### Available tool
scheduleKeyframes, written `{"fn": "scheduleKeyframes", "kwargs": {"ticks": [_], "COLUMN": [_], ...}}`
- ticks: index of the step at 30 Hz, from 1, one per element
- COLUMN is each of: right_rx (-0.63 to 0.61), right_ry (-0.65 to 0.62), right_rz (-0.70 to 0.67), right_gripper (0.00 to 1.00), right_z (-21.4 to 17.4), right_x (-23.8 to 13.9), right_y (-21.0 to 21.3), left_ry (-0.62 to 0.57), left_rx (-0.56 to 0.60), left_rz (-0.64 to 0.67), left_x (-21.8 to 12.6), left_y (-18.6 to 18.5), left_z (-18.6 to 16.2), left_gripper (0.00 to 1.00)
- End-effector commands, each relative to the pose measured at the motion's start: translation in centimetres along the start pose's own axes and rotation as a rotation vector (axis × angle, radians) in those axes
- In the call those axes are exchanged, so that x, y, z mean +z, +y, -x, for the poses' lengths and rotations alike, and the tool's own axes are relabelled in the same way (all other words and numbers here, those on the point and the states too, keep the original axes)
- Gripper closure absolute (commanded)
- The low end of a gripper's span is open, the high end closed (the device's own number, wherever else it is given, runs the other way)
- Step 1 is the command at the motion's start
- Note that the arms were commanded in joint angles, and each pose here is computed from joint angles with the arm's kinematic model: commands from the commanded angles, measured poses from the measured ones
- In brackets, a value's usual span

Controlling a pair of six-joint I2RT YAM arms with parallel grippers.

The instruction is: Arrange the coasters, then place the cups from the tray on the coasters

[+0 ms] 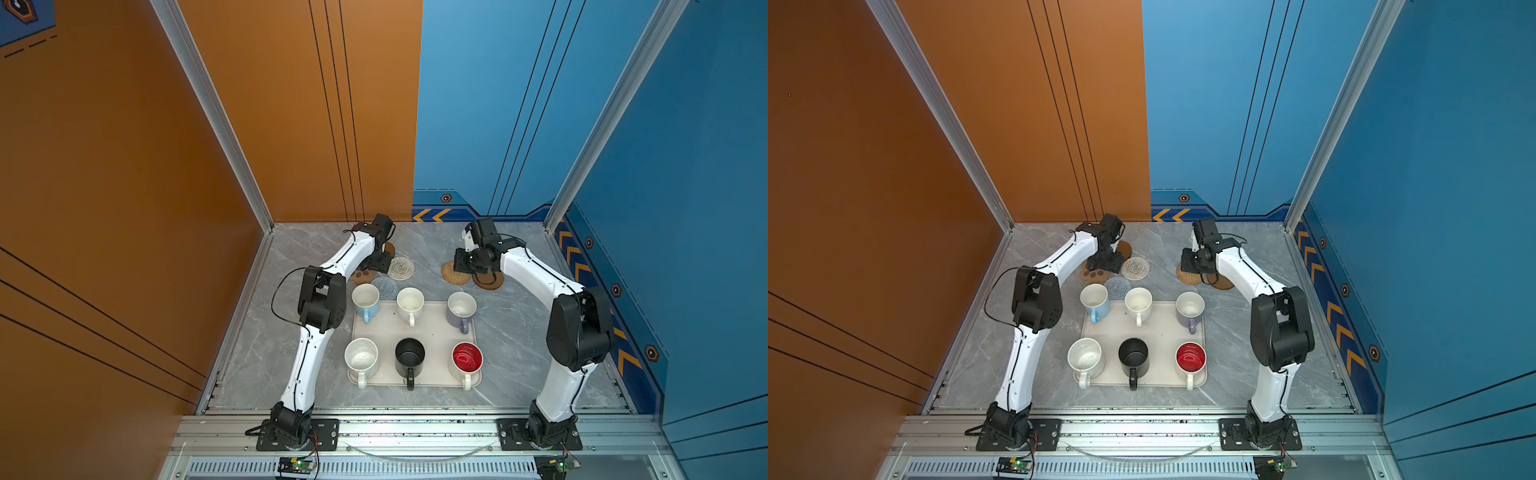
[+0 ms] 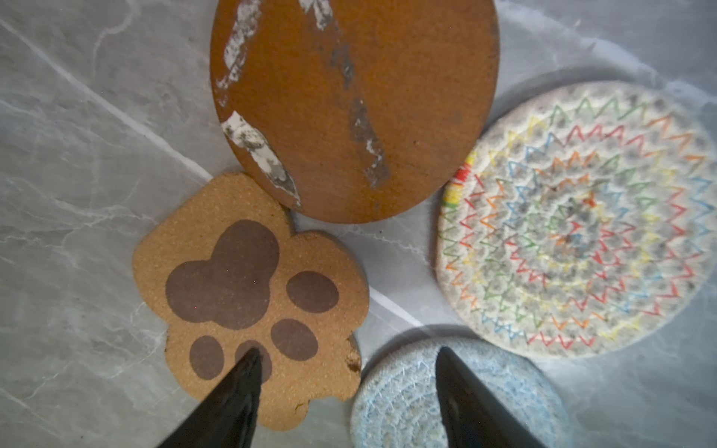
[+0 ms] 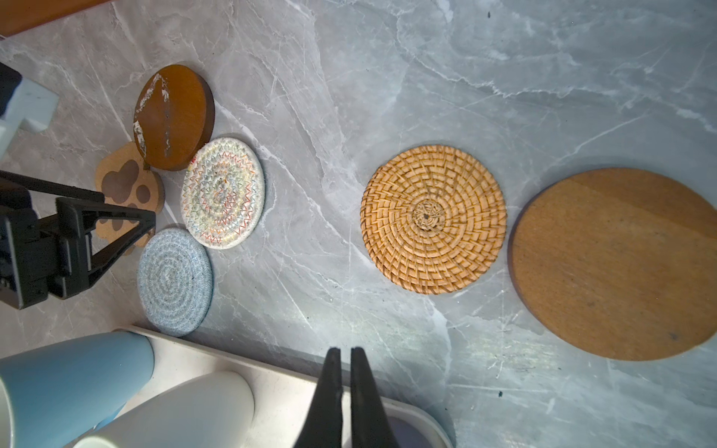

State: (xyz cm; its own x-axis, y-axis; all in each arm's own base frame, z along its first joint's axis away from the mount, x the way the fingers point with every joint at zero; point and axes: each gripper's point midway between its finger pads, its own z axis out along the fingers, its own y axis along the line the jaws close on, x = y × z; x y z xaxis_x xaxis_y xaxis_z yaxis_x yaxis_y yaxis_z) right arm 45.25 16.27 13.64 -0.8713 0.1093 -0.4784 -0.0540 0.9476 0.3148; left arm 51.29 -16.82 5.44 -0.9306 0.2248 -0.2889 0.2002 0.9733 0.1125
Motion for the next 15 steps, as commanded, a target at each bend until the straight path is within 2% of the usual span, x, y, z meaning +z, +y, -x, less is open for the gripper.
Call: {"fn": "scheduleKeyframes", "kwargs": {"ticks": [1,8,15], "right_rx": [0.018,0.028,0.032], "right_ry": [-0.029,-0.023,-0.017], "right_rz": [0.031,0.024,0.018], "right_gripper": [0.93,0.93,0.93], "right_z": [0.4,0.0,-0.4], "right_x": [-1.1,-0.8,-0.7], "right_y": [0.6,0.3,-0.1], "left_ry": [0.019,0.041,0.049], "left_rx": [-0.044,-0.104,-0.12], "left_rz": [0.036,0.052,0.04], "left_x": [0.7,2.0,3.0], "left_y": [1.5,2.8,2.4], "left_z": [-0.1,-0.4,-0.4], "left_gripper": [0.28,0.28,0.28]}}
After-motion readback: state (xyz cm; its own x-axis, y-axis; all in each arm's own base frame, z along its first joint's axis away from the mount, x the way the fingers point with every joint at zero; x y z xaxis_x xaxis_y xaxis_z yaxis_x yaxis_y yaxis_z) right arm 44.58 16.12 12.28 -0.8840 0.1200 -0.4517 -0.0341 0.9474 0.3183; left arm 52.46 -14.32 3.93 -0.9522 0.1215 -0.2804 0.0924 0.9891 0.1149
